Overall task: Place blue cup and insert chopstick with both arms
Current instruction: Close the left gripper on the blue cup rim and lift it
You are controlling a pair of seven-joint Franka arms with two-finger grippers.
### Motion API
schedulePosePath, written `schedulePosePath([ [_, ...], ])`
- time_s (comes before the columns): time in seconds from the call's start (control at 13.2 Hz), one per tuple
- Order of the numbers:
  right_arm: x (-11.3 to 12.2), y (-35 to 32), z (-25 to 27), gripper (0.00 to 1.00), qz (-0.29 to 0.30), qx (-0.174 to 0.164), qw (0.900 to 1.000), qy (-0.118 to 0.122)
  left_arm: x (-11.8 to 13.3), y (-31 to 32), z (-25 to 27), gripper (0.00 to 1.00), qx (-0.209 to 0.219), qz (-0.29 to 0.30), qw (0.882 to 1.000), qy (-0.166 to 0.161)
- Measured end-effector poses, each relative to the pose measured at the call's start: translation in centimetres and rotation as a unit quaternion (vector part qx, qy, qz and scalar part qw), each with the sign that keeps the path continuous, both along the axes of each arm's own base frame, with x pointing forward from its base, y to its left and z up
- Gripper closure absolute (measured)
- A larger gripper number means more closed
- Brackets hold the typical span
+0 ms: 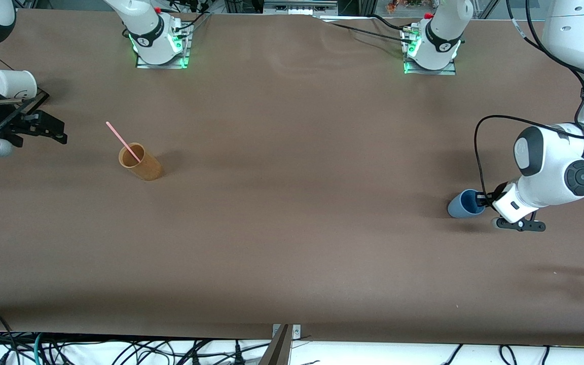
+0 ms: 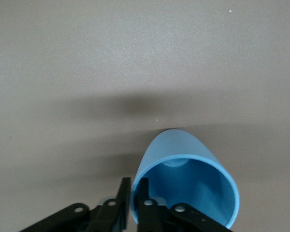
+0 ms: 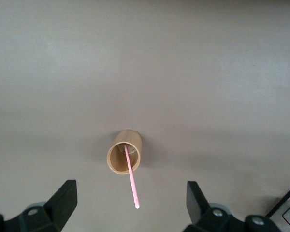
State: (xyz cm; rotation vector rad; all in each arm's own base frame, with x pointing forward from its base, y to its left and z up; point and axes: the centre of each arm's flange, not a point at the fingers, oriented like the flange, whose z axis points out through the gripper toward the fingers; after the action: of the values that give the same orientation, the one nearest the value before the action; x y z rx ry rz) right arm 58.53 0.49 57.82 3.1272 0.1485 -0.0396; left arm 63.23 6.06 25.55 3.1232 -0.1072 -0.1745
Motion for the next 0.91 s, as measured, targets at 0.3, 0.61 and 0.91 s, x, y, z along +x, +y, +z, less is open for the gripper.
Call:
schedulePosePath([
  [0.3,0.0,0.0,0.0,0.0,0.0,0.0,1.0,0.0,0.8,-0.5,1.2,0.95,-0.001,-0.003,1.0,-0.015],
  [0.61,0.0,0.0,0.0,0.0,0.0,0.0,1.0,0.0,2.6,-6.8,6.6,0.95,-0.017,-0.003,1.0,-0.013],
  [0.91,0.0,0.0,0.0,0.0,0.0,0.0,1.0,0.0,2.5,-19.4,10.7,0.95,-0.03,0.012,0.999,-0.017],
])
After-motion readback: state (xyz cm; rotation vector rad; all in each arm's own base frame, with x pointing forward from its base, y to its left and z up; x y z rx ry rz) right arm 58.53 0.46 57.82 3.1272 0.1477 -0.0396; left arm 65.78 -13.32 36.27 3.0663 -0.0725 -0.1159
